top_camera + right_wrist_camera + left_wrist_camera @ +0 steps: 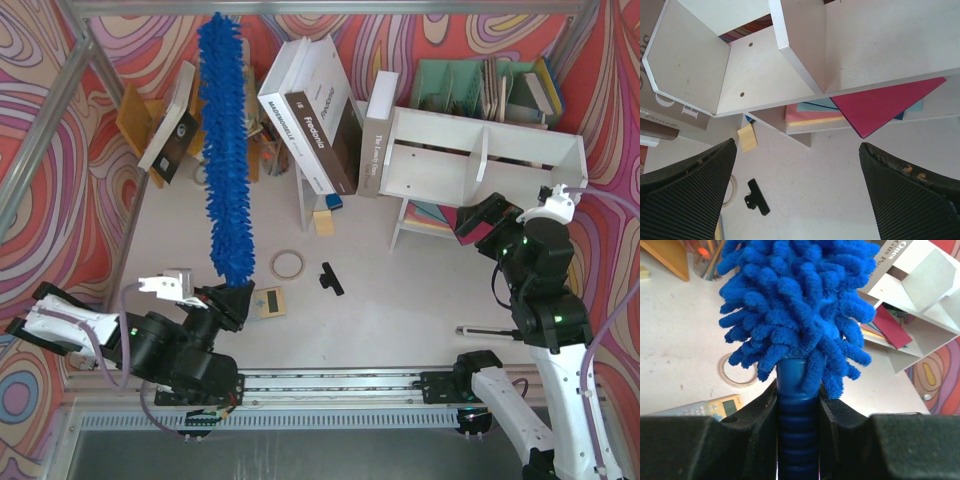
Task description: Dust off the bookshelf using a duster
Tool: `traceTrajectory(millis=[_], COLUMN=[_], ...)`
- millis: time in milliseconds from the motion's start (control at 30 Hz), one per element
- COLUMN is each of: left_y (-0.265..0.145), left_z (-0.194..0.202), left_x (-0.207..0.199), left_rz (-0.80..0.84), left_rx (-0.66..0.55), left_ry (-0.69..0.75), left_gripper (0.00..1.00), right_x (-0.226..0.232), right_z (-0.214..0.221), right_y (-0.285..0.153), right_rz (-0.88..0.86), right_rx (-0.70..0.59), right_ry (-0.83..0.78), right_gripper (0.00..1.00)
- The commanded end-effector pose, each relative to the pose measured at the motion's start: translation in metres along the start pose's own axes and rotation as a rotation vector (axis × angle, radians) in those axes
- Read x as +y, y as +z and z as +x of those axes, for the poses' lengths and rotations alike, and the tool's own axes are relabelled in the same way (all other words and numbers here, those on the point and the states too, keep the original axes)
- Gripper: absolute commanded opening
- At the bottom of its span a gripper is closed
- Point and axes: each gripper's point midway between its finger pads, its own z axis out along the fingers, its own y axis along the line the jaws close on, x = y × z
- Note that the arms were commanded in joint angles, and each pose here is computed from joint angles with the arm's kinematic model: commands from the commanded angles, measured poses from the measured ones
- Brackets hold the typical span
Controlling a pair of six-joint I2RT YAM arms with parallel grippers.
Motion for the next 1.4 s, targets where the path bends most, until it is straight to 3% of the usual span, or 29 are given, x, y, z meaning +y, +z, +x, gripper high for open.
traceTrajectory(millis=[0, 267, 467, 733, 1367], left_y=[0.007, 0.019, 0.043, 0.045, 0.026], left_z=[-0.021, 0.014, 0.075, 0.082, 0.165], left_x=[0.014, 0.038, 0.026, 0.005, 0.059], left_rz=[-0.068, -0.151, -0.191, -0.092, -0.245], left_rx=[-0.156, -0.004, 0.283, 0.358, 0.566], left_ry=[0.013, -0.041, -0.018, 0.060, 0.093], left_gripper=[0.00, 0.00, 0.00, 0.00, 0.00], right_x=[0.004, 0.005, 0.006, 0.001, 0.005], right_z=[-0.001, -0.003, -0.003, -0.002, -0.003], right_y=[0.001, 0.000, 0.002, 0.001, 0.002], right_rz=[-0.018, -0.021, -0.022, -0.006, -0.018], right_rx=[-0.011, -0.014, -0.011, -0.015, -0.010], right_ry=[0.018, 0.022, 0.018, 0.003, 0.013], right_gripper=[0.99, 0.99, 0.99, 0.99, 0.99])
